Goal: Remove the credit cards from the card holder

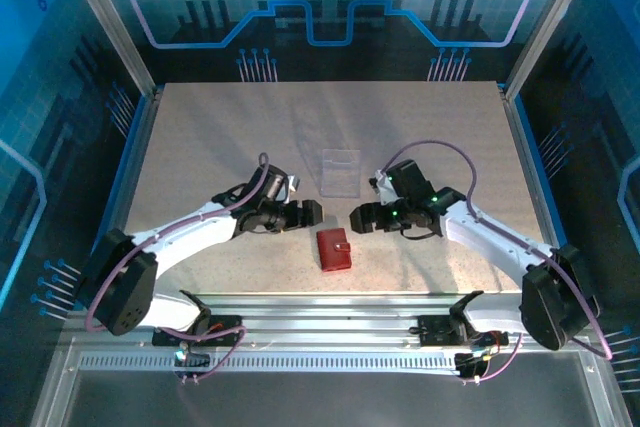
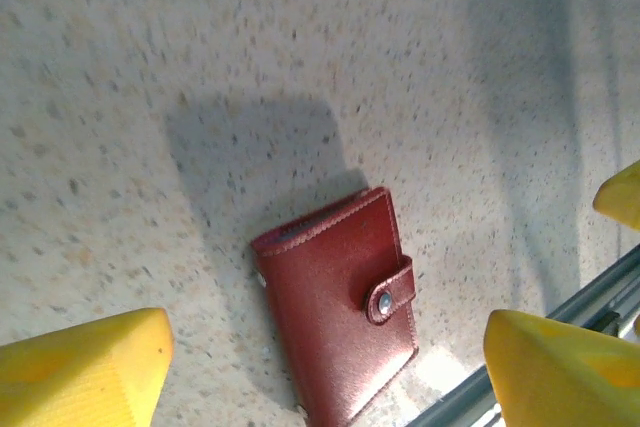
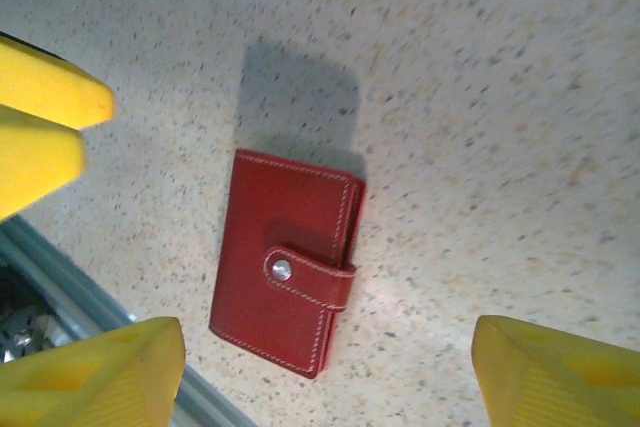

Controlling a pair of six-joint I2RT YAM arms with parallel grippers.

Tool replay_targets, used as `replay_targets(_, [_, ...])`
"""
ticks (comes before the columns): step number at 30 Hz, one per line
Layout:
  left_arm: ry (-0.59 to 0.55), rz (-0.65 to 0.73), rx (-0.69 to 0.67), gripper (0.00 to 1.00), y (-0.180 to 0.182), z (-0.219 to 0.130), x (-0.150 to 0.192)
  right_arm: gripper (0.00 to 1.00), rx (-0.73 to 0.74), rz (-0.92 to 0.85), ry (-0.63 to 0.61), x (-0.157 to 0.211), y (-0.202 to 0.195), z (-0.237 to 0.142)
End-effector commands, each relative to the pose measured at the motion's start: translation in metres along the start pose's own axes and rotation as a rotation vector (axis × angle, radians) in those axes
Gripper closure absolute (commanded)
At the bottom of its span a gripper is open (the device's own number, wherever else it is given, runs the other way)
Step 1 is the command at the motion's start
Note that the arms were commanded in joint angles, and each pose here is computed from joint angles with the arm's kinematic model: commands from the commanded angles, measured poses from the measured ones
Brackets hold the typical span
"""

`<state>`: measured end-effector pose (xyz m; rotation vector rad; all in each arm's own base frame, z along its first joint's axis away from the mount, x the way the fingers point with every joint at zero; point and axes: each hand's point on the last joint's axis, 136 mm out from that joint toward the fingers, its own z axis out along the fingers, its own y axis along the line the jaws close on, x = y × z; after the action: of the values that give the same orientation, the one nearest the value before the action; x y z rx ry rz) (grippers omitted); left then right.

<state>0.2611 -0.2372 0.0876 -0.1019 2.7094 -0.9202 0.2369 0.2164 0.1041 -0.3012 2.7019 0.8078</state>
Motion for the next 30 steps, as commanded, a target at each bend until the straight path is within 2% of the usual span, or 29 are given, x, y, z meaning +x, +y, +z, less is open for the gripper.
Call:
replay_targets(1, [0.055,-0.076,0.046,0.21,-0.013,0.012,0.008,0.26,-0.056,0.087,0.079,0.02,0.006,0.017])
replay_targets(13, [0.167,-0.134,0.013,0.41,-0.003,0.039,0.044,0.43,-0.104,0.158,0.184,0.042,0.006,0.053])
replay_targets(19, [0.184,-0.142,-0.026,0.44,0.006,0.044,0.048,0.51,-0.125,0.185,0.221,0.055,0.004,0.064])
replay_targets(30, [0.198,-0.151,-0.024,0.48,0.009,0.056,0.05,0.58,-0.162,0.223,0.219,0.056,0.01,0.081])
